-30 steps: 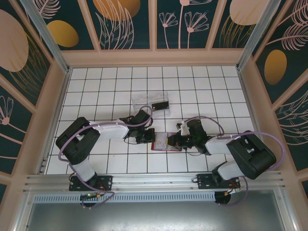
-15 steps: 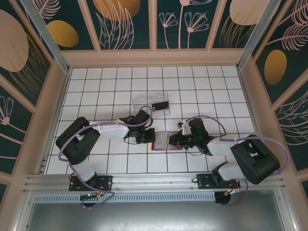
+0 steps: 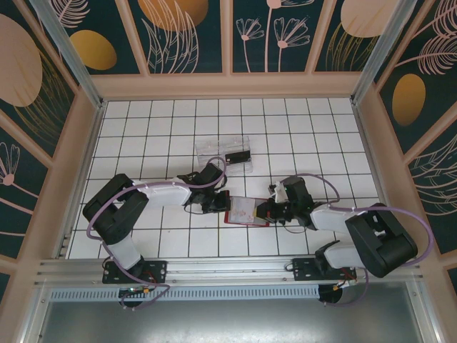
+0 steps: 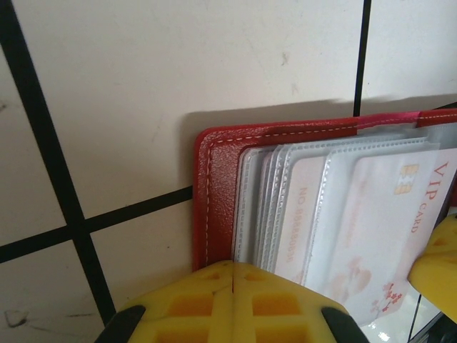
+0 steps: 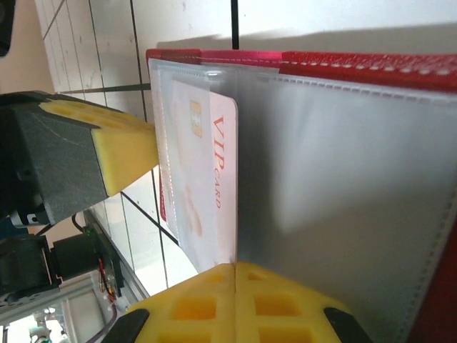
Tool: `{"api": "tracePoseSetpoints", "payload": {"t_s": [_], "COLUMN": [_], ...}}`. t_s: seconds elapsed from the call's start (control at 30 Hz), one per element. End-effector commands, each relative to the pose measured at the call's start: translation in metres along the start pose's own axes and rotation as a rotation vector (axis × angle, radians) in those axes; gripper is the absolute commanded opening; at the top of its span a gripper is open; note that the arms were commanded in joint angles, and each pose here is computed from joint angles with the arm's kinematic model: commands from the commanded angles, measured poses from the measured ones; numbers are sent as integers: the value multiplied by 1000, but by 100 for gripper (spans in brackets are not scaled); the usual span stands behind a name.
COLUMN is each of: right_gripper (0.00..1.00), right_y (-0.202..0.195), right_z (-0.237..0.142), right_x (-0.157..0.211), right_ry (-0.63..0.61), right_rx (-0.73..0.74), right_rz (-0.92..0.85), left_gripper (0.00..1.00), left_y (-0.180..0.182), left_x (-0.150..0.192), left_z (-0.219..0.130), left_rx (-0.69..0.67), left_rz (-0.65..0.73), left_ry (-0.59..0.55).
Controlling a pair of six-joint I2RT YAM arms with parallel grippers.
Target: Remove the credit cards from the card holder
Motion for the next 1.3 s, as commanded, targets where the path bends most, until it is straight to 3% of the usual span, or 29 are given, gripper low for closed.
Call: {"api": "tracePoseSetpoints", "payload": {"t_s": [0.0, 0.33, 0.8, 1.27], "right_gripper": [0, 0, 0, 0], "right_y": [-4, 2, 10, 12], "right_z": [-6, -10, -1, -10], "right_x": [1, -2, -10, -8], "right_ry": [-6, -8, 28, -2], "right_rx": [44, 25, -17, 25], "right_rz": [-9, -38, -55, -59], "left_gripper": [0, 0, 0, 0], "left_y": [9, -1, -44, -16], "left_x": [8, 1, -7, 4], "left_z": [9, 1, -4, 15], "left_rx": [-66, -50, 56, -81], "left_rz": [-19, -1, 66, 49], "left_ry": [48, 29, 22, 76]}}
Point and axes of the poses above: each hand's point on the last joint's axis, 136 mm out from that joint toward the fingers, its own z axis out along the fingers, its own y axis along the line the jaws close on, x = y × z, the point moved 9 cm from there along -z, back along the fingers, and after that the axes turned 5 degrees about z, right-handed, at the moved point
